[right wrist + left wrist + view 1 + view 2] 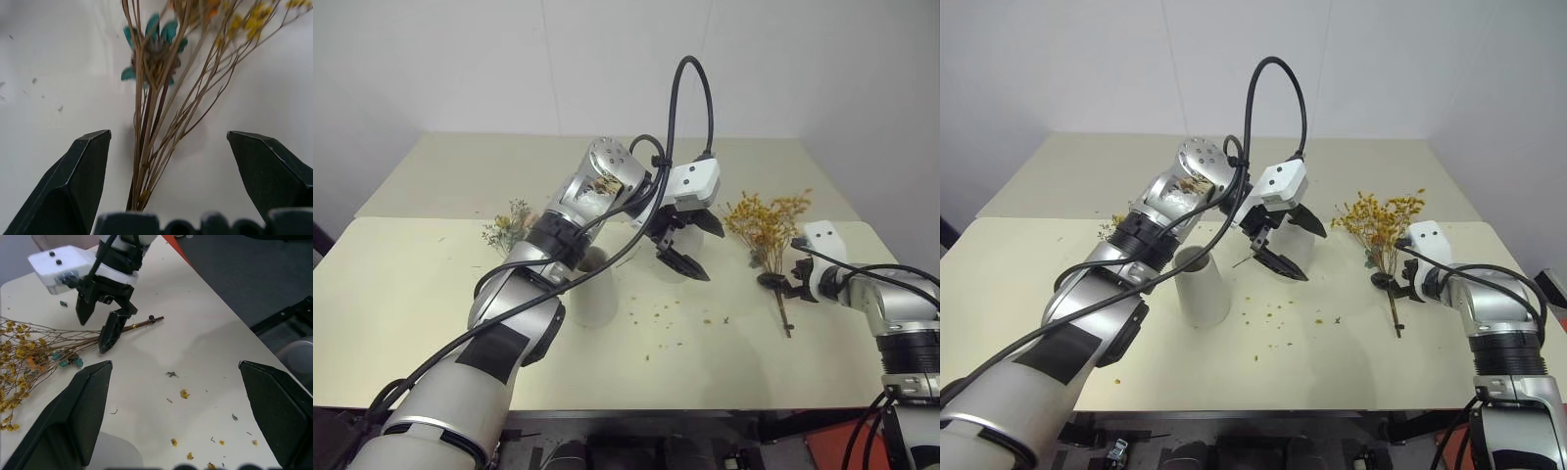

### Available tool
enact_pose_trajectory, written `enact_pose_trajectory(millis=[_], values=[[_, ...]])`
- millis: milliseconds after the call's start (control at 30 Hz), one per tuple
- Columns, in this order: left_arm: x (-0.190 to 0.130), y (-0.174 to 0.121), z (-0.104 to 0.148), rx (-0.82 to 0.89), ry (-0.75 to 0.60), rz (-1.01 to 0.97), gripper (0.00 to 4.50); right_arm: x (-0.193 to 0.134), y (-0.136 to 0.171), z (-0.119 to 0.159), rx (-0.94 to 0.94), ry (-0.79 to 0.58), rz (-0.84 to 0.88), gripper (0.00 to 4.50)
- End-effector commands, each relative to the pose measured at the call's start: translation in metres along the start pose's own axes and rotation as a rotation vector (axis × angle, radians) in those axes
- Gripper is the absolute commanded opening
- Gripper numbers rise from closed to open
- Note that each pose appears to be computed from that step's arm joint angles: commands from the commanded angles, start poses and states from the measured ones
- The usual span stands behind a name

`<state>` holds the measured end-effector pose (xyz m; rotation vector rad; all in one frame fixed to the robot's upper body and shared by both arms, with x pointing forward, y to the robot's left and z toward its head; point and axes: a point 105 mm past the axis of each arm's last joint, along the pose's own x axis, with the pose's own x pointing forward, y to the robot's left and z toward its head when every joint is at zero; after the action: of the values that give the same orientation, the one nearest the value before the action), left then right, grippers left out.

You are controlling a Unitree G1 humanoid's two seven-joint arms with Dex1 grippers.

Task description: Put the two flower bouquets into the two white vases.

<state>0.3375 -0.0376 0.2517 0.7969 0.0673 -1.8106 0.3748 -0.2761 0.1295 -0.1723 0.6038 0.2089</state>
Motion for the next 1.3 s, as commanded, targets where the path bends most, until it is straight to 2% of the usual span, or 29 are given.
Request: enact_pose_trajectory(millis=[33, 100, 467, 567, 667, 800, 900, 933, 1067, 1167, 1300], values=[[-0.001, 0.002, 0.007, 0.03, -0.005, 0.013, 4.5, -0.001, -0.003, 0.015, -0.014, -0.047, 0.006, 4.1], [-0.001, 0.001, 0.007, 0.029, -0.004, 0.02, 4.5, 0.001, -0.003, 0.014, -0.014, -0.041, 0.011, 3.66], [-0.005, -0.002, 0.007, 0.023, -0.028, 0.033, 4.5, 0.005, -0.007, 0.01, -0.017, 0.005, 0.023, 0.02], [-0.008, -0.001, 0.007, 0.017, -0.04, 0.051, 4.5, 0.003, -0.009, 0.011, 0.0, -0.014, -0.005, 0.02], [-0.015, 0.008, 0.015, 0.005, -0.096, 0.121, 4.5, -0.004, -0.017, 0.021, -0.003, -0.104, -0.097, 0.02], [-0.034, 0.016, 0.026, -0.02, -0.178, 0.21, 4.5, -0.034, -0.028, 0.056, -0.101, -0.389, -0.33, 0.02], [-0.061, 0.013, 0.025, -0.045, -0.204, 0.264, 4.5, -0.078, -0.026, 0.097, -0.103, -0.742, -0.476, 0.02], [-0.067, 0.012, 0.024, -0.051, -0.203, 0.278, 4.5, -0.089, -0.025, 0.105, -0.104, -0.819, -0.5, 0.02], [-0.103, 0.009, 0.006, -0.08, -0.143, 0.378, 4.5, -0.128, -0.013, 0.14, 0.056, -1.084, -0.469, 0.02], [-0.135, 0.008, -0.016, -0.096, -0.038, 0.487, 4.5, -0.147, 0.013, 0.165, 0.126, -1.254, -0.331, 0.02], [-0.154, -0.001, -0.025, -0.128, -0.024, 0.518, 4.5, -0.151, 0.045, 0.183, 0.212, -1.348, -0.167, 0.02]])
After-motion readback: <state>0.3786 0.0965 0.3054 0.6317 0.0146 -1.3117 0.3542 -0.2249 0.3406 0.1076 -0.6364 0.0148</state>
